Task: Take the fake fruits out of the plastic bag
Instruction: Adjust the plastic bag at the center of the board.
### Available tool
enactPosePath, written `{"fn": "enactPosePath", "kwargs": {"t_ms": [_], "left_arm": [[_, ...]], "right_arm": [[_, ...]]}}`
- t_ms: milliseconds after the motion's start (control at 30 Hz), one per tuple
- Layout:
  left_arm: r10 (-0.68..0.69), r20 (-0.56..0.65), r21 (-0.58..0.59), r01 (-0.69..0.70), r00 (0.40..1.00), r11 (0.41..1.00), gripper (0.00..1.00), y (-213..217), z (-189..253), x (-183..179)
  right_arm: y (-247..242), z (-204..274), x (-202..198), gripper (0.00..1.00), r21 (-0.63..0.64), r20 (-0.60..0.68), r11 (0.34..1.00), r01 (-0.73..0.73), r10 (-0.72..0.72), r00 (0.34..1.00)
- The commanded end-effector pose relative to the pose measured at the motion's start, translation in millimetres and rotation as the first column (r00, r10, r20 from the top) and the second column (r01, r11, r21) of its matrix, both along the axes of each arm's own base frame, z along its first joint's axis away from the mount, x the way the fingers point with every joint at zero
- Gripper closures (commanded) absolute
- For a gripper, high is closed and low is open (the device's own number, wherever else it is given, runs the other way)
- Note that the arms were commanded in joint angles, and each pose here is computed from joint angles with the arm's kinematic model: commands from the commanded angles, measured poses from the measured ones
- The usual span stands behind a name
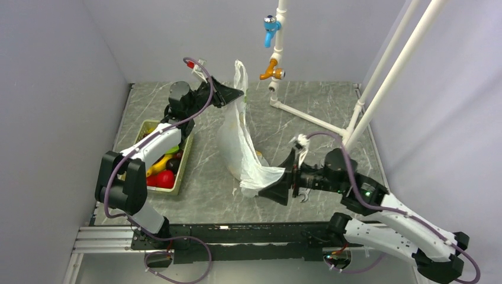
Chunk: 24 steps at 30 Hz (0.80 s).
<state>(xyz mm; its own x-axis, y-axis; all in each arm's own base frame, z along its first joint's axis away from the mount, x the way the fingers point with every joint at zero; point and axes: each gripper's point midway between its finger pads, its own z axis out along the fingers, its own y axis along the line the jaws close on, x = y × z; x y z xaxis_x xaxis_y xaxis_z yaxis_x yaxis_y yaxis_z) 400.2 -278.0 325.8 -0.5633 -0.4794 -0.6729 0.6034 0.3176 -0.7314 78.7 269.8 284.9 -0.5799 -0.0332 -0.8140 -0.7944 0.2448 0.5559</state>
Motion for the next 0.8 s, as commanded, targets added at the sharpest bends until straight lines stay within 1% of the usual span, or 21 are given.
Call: {"fn": "enactPosePath", "kwargs": {"t_ms": [0, 33, 67, 133, 200, 333, 400, 433, 467, 500, 533, 600, 633, 667, 700, 767], "left_arm": [[-0.049, 0.085, -0.044, 0.053, 0.995, 0.998, 1.0, 0.7, 25.2, -14.7], [-0.051, 0.084, -0.042, 0.055, 0.995, 0.998, 1.0, 0.8, 24.3, -15.7], [-0.053, 0.08, -0.04, 0.056, 0.995, 0.998, 1.0, 1.0, 22.9, -16.8], [-0.056, 0.079, -0.036, 0.059, 0.995, 0.998, 1.0, 1.4, 22.4, -19.0], [-0.056, 0.082, -0.03, 0.058, 0.995, 0.998, 1.0, 2.3, 23.9, -21.4], [-0.053, 0.093, -0.018, 0.055, 0.994, 0.998, 1.0, 4.2, 29.2, -27.0], [-0.052, 0.094, -0.014, 0.054, 0.994, 0.998, 1.0, 5.2, 30.5, -29.6], [-0.053, 0.096, -0.014, 0.055, 0.994, 0.998, 1.0, 5.6, 31.6, -31.2], [-0.054, 0.097, -0.014, 0.056, 0.994, 0.998, 1.0, 5.8, 31.9, -32.9], [-0.056, 0.099, -0.013, 0.058, 0.994, 0.998, 1.0, 6.0, 32.6, -34.8], [-0.057, 0.096, -0.012, 0.058, 0.994, 0.998, 1.0, 6.5, 32.1, -36.7], [-0.057, 0.095, -0.005, 0.058, 0.994, 0.998, 1.0, 7.6, 32.6, -39.8], [-0.054, 0.093, 0.0, 0.054, 0.994, 0.999, 1.0, 8.6, 32.7, -40.8], [-0.051, 0.092, 0.004, 0.051, 0.994, 0.999, 1.0, 9.2, 32.6, -41.5], [-0.048, 0.09, 0.007, 0.047, 0.995, 0.999, 1.0, 9.8, 32.2, -42.2], [-0.05, 0.091, 0.011, 0.049, 0.995, 0.999, 1.0, 9.9, 32.6, -44.0]], "right_arm": [[-43.3, 45.3, 43.4, 0.1, -0.038, 0.213, 0.953, 0.301, -0.287, 0.934], [-52.2, 53.0, 52.1, 0.04, -0.037, 0.241, 0.932, 0.361, -0.342, 0.908], [-59.5, 61.2, 61.6, 0.01, -0.033, 0.272, 0.908, 0.417, -0.393, 0.878], [-66.3, 72.8, 74.9, 0.01, -0.044, 0.318, 0.876, 0.48, -0.443, 0.838], [-66.5, 77.2, 89.1, 0.01, -0.098, 0.348, 0.844, 0.527, -0.467, 0.813], [-56.1, 77.8, 118.0, 0.01, -0.184, 0.367, 0.78, 0.598, -0.51, 0.778], [-52.0, 71.8, 137.3, 0.01, -0.226, 0.358, 0.732, 0.642, -0.551, 0.754], [-46.9, 67.9, 144.6, 0.01, -0.242, 0.339, 0.733, 0.635, -0.55, 0.764], [-40.3, 61.5, 152.0, 0.04, -0.254, 0.309, 0.748, 0.613, -0.538, 0.784], [-33.4, 53.5, 158.9, 0.08, -0.259, 0.252, 0.78, 0.57, -0.515, 0.819], [-24.2, 51.4, 164.9, 0.12, -0.228, 0.194, 0.825, 0.518, -0.483, 0.854], [-14.1, 37.9, 177.5, 0.19, -0.186, 0.092, 0.885, 0.427, -0.417, 0.904], [-8.1, 35.0, 179.4, 0.2, -0.154, 0.072, 0.914, 0.376, -0.369, 0.926], [-1.7, 32.2, 179.8, 0.18, -0.119, 0.07, 0.937, 0.33, -0.323, 0.944], [3.2, 29.3, 180.6, 0.14, -0.099, 0.071, 0.948, 0.302, -0.296, 0.952], [10.5, 26.1, 181.8, 0.12, -0.086, 0.074, 0.961, 0.264, -0.258, 0.963]]}}
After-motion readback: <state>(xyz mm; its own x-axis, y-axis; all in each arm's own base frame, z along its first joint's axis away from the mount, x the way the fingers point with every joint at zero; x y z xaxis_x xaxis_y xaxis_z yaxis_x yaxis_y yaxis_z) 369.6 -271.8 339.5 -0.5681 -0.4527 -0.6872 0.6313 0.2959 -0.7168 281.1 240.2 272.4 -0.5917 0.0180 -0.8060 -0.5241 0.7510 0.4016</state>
